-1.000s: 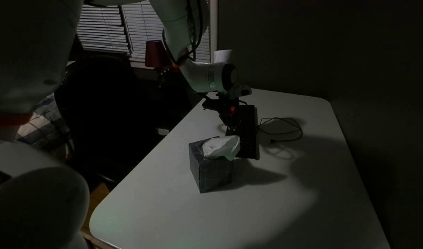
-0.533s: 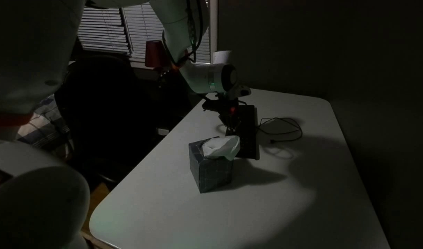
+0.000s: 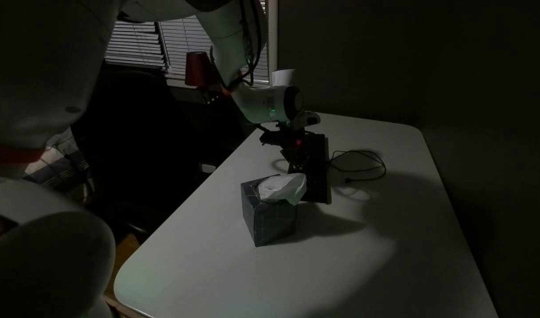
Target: Press a key on the keyboard
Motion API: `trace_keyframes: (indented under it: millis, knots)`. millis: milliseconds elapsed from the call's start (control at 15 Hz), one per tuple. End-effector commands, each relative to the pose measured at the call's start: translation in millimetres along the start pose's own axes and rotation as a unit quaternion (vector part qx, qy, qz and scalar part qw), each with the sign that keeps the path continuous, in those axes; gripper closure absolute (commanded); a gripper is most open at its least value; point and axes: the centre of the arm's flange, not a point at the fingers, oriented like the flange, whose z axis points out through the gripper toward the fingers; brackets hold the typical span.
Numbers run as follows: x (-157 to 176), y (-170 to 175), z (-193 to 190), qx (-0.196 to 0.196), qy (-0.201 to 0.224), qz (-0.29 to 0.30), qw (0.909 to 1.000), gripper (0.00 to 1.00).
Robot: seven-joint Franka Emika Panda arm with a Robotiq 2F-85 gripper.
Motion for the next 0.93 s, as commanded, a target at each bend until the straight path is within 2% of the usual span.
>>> trace_keyframes:
  millis: [0,400,667,867]
  knots:
    - [7,-7,13,-0.015,-0.004,-0.002,0.9999,1.00]
    - [6,-8,24,-0.027,-0.016,-0.008,0.9995,1.00]
    - [6,-1,-2,-0.017,-0.008,0.009,0.9998,1.00]
    - [0,16,-30,-0.007,-0.006,0.034,0.9994,1.00]
